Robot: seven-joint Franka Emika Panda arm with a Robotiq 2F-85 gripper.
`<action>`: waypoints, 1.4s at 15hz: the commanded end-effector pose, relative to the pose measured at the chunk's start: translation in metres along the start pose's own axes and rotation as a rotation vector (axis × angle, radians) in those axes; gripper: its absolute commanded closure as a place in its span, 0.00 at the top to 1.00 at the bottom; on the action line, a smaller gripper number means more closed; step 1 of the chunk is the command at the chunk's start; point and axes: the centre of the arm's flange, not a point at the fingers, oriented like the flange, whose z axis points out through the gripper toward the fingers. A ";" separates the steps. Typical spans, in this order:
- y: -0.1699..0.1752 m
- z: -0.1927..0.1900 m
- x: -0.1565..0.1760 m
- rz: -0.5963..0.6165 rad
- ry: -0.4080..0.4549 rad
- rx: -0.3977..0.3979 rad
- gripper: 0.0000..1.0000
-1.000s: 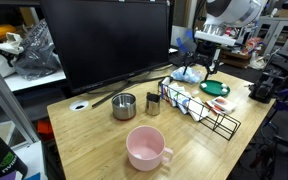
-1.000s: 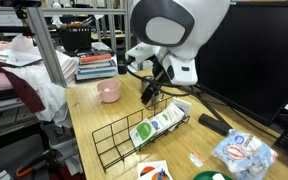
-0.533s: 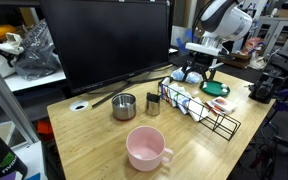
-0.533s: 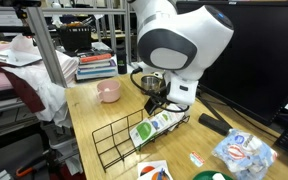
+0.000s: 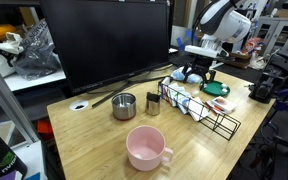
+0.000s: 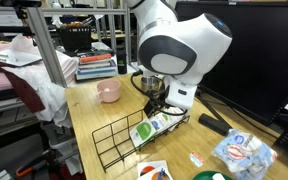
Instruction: Remove the book closest to you in the rack and put it on the table
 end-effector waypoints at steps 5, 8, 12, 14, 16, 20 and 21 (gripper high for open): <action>-0.008 -0.004 -0.002 0.006 0.005 -0.068 1.00; -0.012 -0.011 -0.007 0.010 0.047 -0.130 1.00; -0.032 -0.016 -0.017 0.005 0.096 -0.187 1.00; -0.043 -0.011 -0.023 0.035 0.130 -0.266 1.00; -0.055 -0.006 -0.030 0.031 0.149 -0.306 1.00; -0.072 0.003 -0.042 0.068 0.177 -0.399 1.00; -0.056 0.005 -0.042 0.042 0.165 -0.338 1.00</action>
